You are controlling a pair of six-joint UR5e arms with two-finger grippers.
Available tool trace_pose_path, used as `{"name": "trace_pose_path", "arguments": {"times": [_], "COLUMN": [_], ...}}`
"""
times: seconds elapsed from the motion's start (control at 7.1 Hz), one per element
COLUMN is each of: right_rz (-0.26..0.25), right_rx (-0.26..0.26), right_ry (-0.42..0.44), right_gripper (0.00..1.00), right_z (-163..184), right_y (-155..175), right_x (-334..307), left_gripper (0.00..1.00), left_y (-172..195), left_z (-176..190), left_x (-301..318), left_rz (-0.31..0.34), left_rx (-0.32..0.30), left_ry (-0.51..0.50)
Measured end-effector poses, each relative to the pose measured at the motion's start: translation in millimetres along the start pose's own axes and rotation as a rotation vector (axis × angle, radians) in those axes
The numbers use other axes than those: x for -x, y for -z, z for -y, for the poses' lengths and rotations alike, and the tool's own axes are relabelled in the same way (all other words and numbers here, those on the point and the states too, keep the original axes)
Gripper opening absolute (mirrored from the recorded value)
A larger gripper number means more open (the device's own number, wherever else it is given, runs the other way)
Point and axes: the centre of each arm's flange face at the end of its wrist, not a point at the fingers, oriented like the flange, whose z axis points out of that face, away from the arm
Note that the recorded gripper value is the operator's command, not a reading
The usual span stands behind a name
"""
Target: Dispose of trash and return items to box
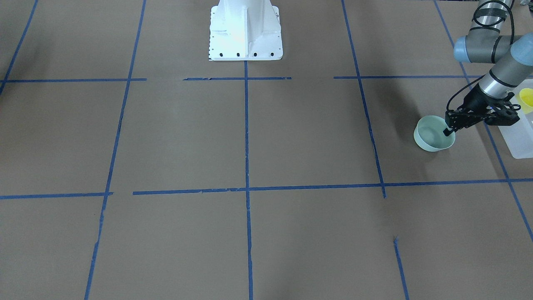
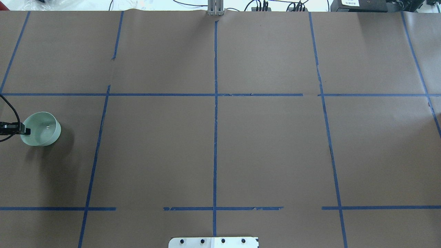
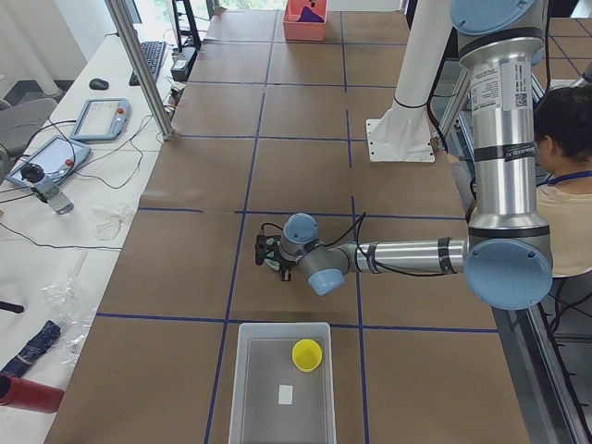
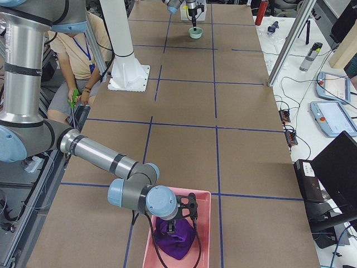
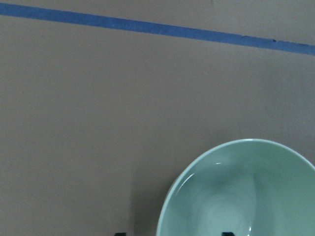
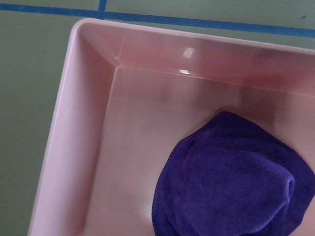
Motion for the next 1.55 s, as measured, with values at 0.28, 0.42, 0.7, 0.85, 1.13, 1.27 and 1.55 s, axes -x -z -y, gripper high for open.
{"name": "trace_pose_path", "arguments": {"times": [0.28,0.42,0.7,0.85,1.13,1.27,1.55], "right_rz": [0.043,0.054,0.066,0.051,-0.002,-0.015,-0.021], "right_rx": [-0.056,-0.075,-0.082,-0.084,-0.090,-0.093,-0.091], "right_ry": [-0.009,-0.019,-0.043,-0.044,-0.009,0.002,0.003], "right_gripper": [1.00,1.00,1.00,1.00,1.00,1.00,1.00], "right_z": [32.3,48.7,74.3,82.4,90.2,91.5,91.1], "right_y": [25.9,41.0,57.2,61.6,62.0,62.2,61.3], "right_x": [54.6,96.6,179.6,214.5,254.6,262.4,266.2], "left_gripper": [0.00,0.00,0.00,0.00,0.00,0.00,0.00], "left_y": [27.0,58.0,120.0,137.1,160.4,172.6,177.6], "left_z": [-2.3,-8.5,7.8,15.1,9.8,3.5,-4.4], "left_x": [-16.9,-23.7,23.2,77.8,220.6,265.3,316.7], "left_rz": [-0.034,-0.076,-0.103,-0.047,0.130,0.177,0.200], "left_rx": [-0.036,-0.040,-0.084,-0.114,-0.089,-0.050,0.018], "left_ry": [-0.021,-0.029,-0.141,-0.225,-0.383,-0.423,-0.433]}}
